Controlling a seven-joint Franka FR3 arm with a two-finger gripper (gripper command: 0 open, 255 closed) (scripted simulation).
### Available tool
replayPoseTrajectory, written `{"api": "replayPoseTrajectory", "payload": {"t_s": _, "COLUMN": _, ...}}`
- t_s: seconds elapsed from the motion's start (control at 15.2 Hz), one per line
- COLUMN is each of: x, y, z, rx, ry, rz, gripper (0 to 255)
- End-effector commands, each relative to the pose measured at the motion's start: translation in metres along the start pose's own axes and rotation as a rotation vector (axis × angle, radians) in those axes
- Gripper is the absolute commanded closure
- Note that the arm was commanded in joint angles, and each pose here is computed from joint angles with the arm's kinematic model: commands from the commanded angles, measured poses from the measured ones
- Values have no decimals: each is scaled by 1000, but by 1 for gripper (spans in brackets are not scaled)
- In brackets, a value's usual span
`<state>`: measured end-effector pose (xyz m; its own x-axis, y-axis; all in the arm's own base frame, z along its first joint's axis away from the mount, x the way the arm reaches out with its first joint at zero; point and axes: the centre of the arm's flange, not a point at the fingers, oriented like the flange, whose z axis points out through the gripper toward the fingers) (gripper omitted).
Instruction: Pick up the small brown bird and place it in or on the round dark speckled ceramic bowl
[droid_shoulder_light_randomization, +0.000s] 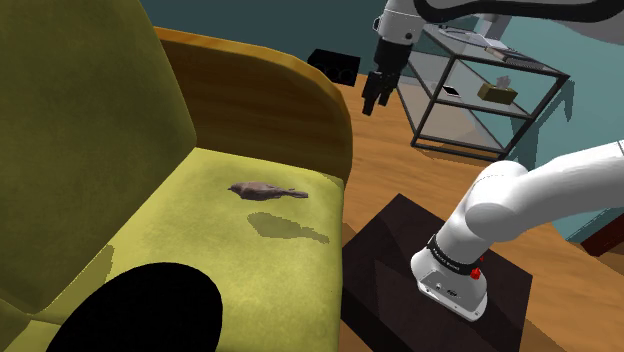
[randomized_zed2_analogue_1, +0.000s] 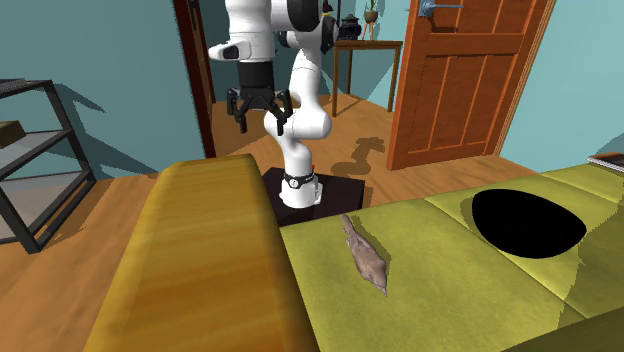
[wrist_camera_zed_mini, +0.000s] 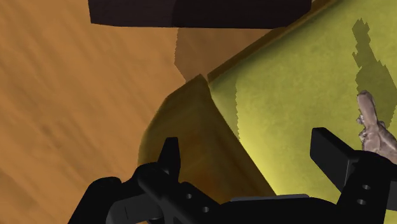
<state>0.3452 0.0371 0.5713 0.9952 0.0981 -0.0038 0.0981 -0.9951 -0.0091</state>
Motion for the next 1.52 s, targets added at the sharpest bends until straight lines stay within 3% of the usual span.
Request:
{"api": "replayPoseTrajectory", "payload": {"t_s": 0.0, "x": 15, "y": -17, "z": 15, "rx": 7, "ry": -8, "rz": -35, "gripper": 0}}
{"api": "replayPoseTrajectory", "payload": {"t_s": 0.73, "x": 91, "y": -117, "z": 90, "rx": 43, "ry": -55, "rz": -227, "gripper": 0}}
{"api": "replayPoseTrajectory", "payload": {"t_s": 1.45, "x": 143, "y": -232, "z": 163, "rx": 79, "ry": -102, "rz": -418, "gripper": 0}}
